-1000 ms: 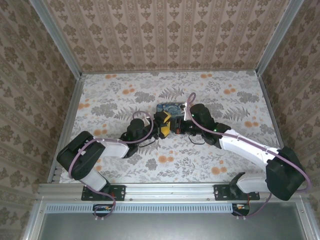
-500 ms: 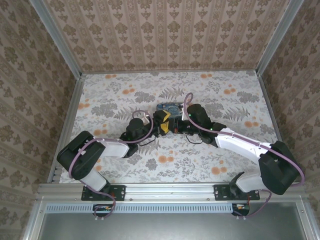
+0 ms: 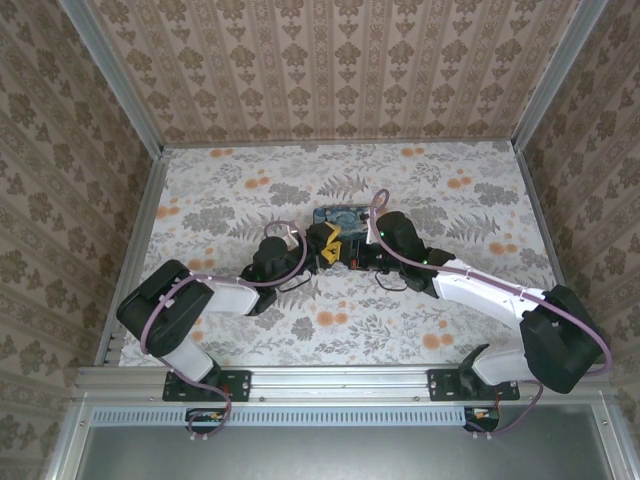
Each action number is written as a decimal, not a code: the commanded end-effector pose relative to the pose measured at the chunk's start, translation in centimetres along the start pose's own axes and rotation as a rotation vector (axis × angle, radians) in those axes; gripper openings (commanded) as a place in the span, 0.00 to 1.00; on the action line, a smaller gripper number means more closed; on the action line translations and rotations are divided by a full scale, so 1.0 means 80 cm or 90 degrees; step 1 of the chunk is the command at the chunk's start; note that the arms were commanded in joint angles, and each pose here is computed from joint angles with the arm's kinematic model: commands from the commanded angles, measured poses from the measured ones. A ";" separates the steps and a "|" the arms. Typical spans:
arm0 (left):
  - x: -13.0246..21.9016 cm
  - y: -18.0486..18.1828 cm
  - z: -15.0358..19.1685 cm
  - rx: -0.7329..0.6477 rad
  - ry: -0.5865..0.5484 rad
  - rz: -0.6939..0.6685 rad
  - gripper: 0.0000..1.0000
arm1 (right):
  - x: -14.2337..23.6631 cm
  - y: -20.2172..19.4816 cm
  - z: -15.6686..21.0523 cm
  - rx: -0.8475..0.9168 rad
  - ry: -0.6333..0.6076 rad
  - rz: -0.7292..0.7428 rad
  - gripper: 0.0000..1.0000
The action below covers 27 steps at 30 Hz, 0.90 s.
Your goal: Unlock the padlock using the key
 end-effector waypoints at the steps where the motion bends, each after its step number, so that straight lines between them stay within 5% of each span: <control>1: 0.002 -0.001 -0.004 -0.019 -0.005 0.017 0.49 | 0.006 0.002 -0.003 0.001 -0.020 0.003 0.00; 27: 0.000 0.013 -0.014 -0.011 -0.011 0.019 0.22 | 0.004 -0.005 -0.002 -0.001 -0.019 0.015 0.00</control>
Point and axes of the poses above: each hand's point on the last joint's axis, 136 mm out from that joint toward the fingers, its own x axis back along the fingers, its own y axis along the line the jaws close on, z = x × y, the point moved 10 cm from there along x, back along the fingers, and after that the axes turned 12 degrees about x, right-handed, at the moved point
